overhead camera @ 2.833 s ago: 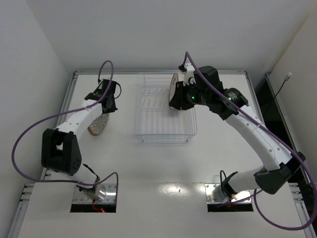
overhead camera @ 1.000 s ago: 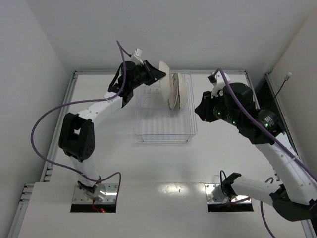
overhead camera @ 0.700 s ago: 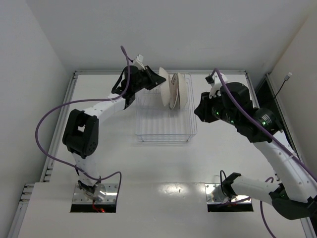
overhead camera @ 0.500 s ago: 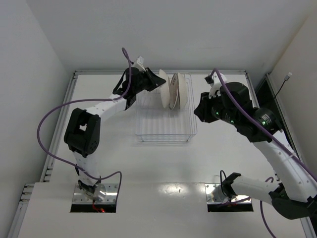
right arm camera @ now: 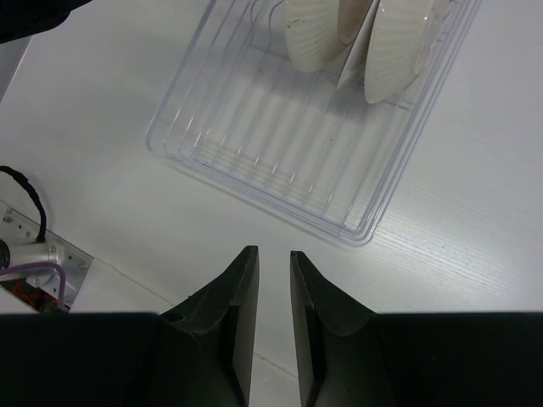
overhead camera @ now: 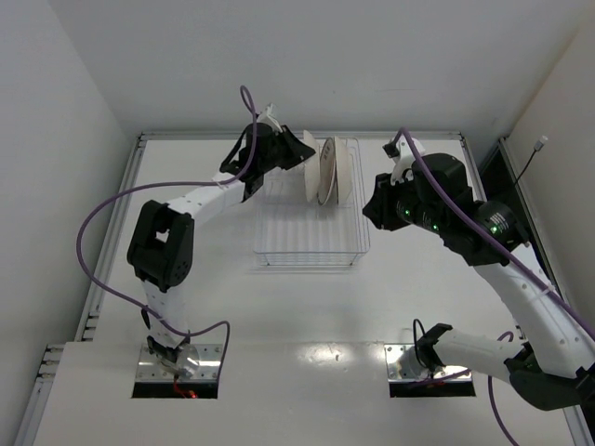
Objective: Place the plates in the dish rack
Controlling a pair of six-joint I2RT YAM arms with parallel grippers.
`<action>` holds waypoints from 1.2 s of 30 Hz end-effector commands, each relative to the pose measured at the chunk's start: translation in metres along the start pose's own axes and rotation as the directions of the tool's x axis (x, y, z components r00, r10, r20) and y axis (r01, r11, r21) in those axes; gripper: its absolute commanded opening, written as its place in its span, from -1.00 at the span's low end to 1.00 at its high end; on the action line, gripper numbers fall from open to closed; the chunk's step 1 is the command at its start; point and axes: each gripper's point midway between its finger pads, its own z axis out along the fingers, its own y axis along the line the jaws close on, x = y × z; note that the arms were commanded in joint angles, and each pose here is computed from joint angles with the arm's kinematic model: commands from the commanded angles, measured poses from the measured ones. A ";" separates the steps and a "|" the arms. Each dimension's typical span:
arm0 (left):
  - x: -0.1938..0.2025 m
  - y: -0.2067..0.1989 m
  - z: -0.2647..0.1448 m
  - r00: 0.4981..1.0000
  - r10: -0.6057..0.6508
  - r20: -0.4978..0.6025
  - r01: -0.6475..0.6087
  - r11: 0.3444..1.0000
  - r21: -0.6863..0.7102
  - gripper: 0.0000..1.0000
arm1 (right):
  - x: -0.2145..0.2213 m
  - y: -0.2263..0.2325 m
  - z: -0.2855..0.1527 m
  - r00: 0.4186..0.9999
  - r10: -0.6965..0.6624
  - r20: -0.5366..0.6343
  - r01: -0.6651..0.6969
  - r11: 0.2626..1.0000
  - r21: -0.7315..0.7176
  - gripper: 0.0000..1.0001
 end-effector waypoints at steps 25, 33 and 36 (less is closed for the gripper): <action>0.011 -0.013 -0.005 0.998 -0.004 0.069 -0.005 0.993 0.122 -1.00 | -0.015 0.009 -0.009 0.999 -0.003 0.039 0.005 0.999 -0.045 -0.59; 0.005 -0.014 -0.018 0.990 -0.097 0.104 0.071 0.971 0.229 -1.00 | -0.010 0.007 -0.008 1.000 -0.004 0.021 0.005 0.999 -0.040 -0.59; 0.008 -0.012 -0.023 0.987 -0.128 0.094 0.101 0.963 0.251 -1.00 | -0.010 0.007 -0.008 1.000 -0.004 0.021 0.005 0.999 -0.040 -0.59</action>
